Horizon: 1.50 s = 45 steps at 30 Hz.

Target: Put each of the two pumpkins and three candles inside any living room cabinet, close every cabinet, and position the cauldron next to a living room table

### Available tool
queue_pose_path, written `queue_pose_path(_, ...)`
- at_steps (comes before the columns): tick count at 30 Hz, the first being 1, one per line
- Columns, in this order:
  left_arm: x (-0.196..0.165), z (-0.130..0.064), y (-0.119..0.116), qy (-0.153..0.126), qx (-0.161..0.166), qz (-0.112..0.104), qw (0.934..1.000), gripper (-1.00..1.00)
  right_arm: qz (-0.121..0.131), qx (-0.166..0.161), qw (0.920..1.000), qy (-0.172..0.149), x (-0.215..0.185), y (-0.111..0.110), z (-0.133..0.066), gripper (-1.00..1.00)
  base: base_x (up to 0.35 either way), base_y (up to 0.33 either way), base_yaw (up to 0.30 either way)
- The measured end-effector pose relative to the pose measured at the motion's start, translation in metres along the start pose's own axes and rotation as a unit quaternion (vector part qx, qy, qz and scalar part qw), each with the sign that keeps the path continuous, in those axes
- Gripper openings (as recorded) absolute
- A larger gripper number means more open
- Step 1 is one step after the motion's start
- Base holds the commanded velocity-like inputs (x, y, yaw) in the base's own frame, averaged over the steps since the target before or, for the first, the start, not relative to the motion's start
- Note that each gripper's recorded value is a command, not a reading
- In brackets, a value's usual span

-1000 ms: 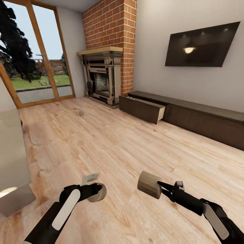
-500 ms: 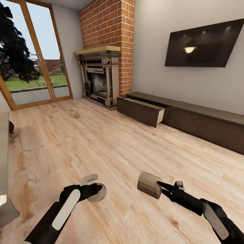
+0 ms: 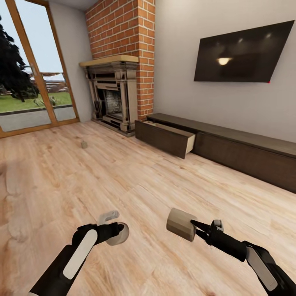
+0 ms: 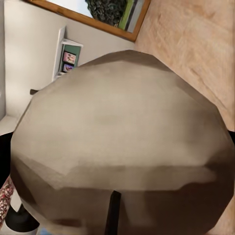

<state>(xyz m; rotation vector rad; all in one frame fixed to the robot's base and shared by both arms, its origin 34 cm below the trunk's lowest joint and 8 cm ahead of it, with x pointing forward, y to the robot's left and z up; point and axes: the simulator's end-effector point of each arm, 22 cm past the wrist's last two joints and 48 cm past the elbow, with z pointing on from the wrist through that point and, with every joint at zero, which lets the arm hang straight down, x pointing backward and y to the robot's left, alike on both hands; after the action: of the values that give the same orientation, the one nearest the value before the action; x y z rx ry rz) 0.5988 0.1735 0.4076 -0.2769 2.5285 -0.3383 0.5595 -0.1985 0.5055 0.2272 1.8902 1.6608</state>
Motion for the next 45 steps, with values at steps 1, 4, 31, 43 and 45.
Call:
queue_pose_path(1, 0.0001, 0.0000, -0.0001, 0.000, 0.000, 0.000, 1.0000, -1.00, -0.001, 0.001, 1.0000, 0.000, -0.0005, -0.0003, -0.0008, -1.00, 0.340, -0.001, -0.006)
queue_pose_path(4, 0.0002, 0.0000, 0.0001, 0.000, 0.000, 0.000, 1.0000, -1.00, 0.000, 0.000, 1.0000, 0.000, 0.0000, 0.0002, 0.0002, -1.00, 0.340, 0.000, -0.002)
queue_pose_path(31, -0.0002, -0.0001, 0.0004, 0.000, 0.000, -0.001, 1.0000, -1.00, 0.000, -0.001, 1.0000, 0.000, 0.0002, 0.0008, 0.0010, -1.00, 0.340, 0.000, 0.000)
queue_pose_path(43, -0.0007, -0.0001, 0.0018, 0.000, -0.001, -0.002, 1.0000, -1.00, 0.000, -0.002, 1.0000, 0.000, 0.0004, 0.0010, 0.0012, -1.00, 0.340, 0.000, 0.000)
queue_pose_path(45, -0.0007, -0.0001, 0.0017, 0.000, -0.001, -0.002, 1.0000, -1.00, 0.000, -0.002, 1.0000, 0.000, 0.0003, 0.0012, 0.0012, -1.00, 0.340, 0.000, 0.000)
